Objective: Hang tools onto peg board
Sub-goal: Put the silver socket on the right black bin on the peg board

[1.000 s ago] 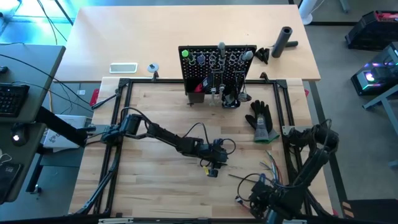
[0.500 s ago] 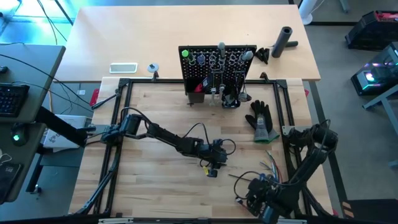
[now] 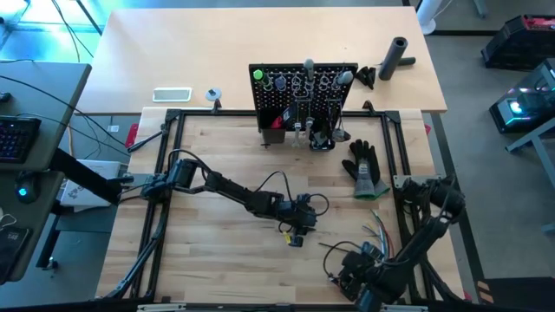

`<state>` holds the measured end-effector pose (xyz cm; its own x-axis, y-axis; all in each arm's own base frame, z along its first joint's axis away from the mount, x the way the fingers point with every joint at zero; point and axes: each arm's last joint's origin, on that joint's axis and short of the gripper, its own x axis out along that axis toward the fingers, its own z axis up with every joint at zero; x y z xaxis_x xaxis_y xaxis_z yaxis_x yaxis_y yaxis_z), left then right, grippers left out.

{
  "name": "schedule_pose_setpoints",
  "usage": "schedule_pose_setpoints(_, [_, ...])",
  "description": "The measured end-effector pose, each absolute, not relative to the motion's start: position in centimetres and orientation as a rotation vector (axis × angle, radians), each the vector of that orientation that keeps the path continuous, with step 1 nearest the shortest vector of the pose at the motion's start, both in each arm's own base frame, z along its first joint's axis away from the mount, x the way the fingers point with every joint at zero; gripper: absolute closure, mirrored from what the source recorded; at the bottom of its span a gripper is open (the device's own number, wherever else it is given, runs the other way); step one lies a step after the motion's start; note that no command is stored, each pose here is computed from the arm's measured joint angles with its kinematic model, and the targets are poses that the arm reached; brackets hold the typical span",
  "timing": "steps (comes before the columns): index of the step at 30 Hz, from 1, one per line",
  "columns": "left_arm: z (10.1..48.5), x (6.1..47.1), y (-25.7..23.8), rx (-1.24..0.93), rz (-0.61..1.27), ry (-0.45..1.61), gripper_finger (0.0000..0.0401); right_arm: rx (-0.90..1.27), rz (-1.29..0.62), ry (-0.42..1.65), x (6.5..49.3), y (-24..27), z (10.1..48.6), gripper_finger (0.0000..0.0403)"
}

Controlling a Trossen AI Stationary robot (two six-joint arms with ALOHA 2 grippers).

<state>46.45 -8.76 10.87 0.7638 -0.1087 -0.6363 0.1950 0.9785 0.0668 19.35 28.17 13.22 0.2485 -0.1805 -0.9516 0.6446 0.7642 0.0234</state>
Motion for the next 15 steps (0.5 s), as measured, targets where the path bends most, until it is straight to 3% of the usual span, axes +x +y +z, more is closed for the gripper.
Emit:
schedule_pose_setpoints(4, [10.85,46.43,-8.78,0.132,-0.166,0.685,0.0268,0.458,-0.612,1.217,19.51,28.16,12.72,0.0188])
schedule_pose_setpoints(9, [10.84,46.43,-8.76,0.132,-0.165,0.686,0.0268,0.44,-0.606,1.22,19.51,28.12,12.64,0.0303])
schedule_pose_setpoints(15, [10.84,46.43,-8.77,0.131,-0.166,0.686,0.0268,0.429,-0.602,1.22,19.31,28.18,12.61,0.0313])
